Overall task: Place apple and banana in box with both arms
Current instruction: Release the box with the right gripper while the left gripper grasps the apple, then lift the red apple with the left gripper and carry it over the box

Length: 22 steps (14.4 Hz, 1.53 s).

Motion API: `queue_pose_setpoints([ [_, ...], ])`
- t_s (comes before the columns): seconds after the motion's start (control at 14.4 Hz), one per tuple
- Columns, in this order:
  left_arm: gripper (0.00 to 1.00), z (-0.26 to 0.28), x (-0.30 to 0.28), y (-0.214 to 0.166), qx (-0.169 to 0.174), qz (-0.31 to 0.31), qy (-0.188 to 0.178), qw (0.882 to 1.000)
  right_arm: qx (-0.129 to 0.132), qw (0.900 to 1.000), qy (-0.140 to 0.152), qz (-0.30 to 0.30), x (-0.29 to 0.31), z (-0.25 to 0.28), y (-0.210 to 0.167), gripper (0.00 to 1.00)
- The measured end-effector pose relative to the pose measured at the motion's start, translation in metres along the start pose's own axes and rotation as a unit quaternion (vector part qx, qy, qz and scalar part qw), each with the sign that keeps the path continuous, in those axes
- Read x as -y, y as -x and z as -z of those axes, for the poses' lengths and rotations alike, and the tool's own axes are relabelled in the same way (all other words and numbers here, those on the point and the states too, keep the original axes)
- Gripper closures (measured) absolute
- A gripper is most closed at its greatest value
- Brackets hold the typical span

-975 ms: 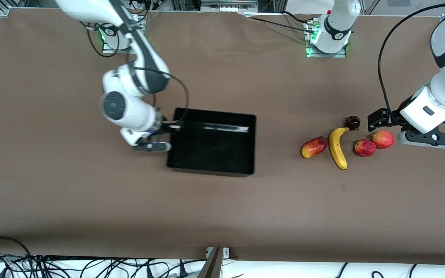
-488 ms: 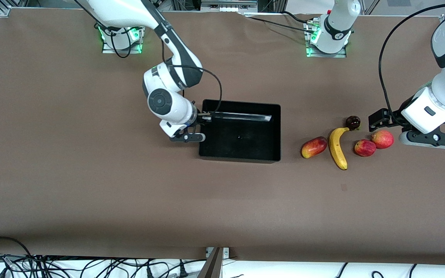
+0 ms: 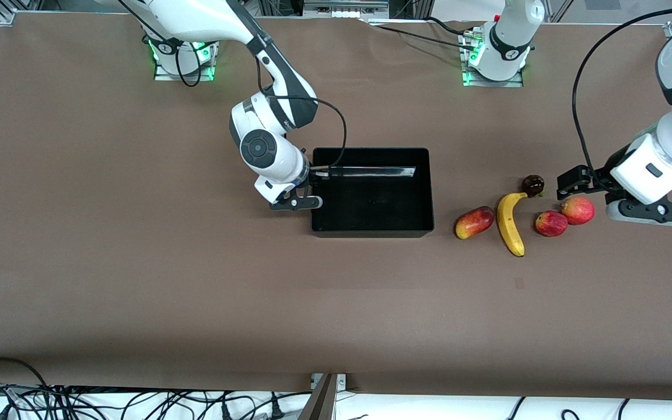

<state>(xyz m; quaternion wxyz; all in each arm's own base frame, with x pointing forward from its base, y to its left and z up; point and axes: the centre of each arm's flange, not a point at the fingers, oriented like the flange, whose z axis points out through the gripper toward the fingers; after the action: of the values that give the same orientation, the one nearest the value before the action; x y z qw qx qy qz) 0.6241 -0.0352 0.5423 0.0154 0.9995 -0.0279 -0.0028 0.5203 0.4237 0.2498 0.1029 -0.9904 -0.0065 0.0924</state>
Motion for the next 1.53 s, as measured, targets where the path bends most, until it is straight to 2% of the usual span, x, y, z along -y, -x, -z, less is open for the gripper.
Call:
queue_pose_setpoints([
  [0.14,0.0,-0.004,0.005,-0.001,0.003,0.004,0.001,1.0,-0.012,1.0,-0.004,-0.006,-0.006,0.012,-0.011,0.7],
  [0.28,0.0,-0.014,0.008,-0.004,0.012,0.005,-0.002,1.0,-0.034,0.999,-0.012,-0.013,-0.014,0.038,-0.028,0.51],
  [0.35,0.0,-0.025,0.011,-0.007,0.021,0.0,-0.018,1.0,-0.045,0.999,-0.013,-0.015,-0.019,0.058,-0.037,0.41],
  [0.49,0.0,-0.056,0.02,-0.013,0.048,-0.01,-0.055,0.997,-0.063,0.998,0.006,-0.017,-0.041,0.116,-0.057,0.21],
  [0.63,0.0,-0.104,0.032,-0.018,0.091,-0.022,-0.061,0.994,-0.08,0.996,0.03,-0.012,-0.072,0.182,-0.073,0.02],
  [0.84,0.0,-0.197,0.091,-0.018,0.164,-0.038,-0.035,0.985,-0.115,0.993,0.031,-0.015,-0.113,0.262,-0.081,0.0],
  [0.91,0.0,-0.222,0.111,-0.017,0.175,-0.046,-0.024,0.983,-0.113,0.993,0.032,-0.015,-0.127,0.285,-0.075,0.0],
  [1.11,0.0,-0.276,0.137,-0.015,0.166,-0.074,-0.006,0.983,-0.087,0.996,0.03,-0.007,-0.179,0.359,-0.041,0.0],
  [1.25,0.0,-0.308,0.131,-0.005,0.15,-0.092,-0.004,0.984,-0.087,0.996,0.033,0.002,-0.218,0.401,-0.015,0.0],
  [1.53,0.0,-0.328,0.126,0.006,0.148,-0.114,0.001,0.982,-0.079,0.995,0.057,0.012,-0.287,0.435,0.027,0.0],
])
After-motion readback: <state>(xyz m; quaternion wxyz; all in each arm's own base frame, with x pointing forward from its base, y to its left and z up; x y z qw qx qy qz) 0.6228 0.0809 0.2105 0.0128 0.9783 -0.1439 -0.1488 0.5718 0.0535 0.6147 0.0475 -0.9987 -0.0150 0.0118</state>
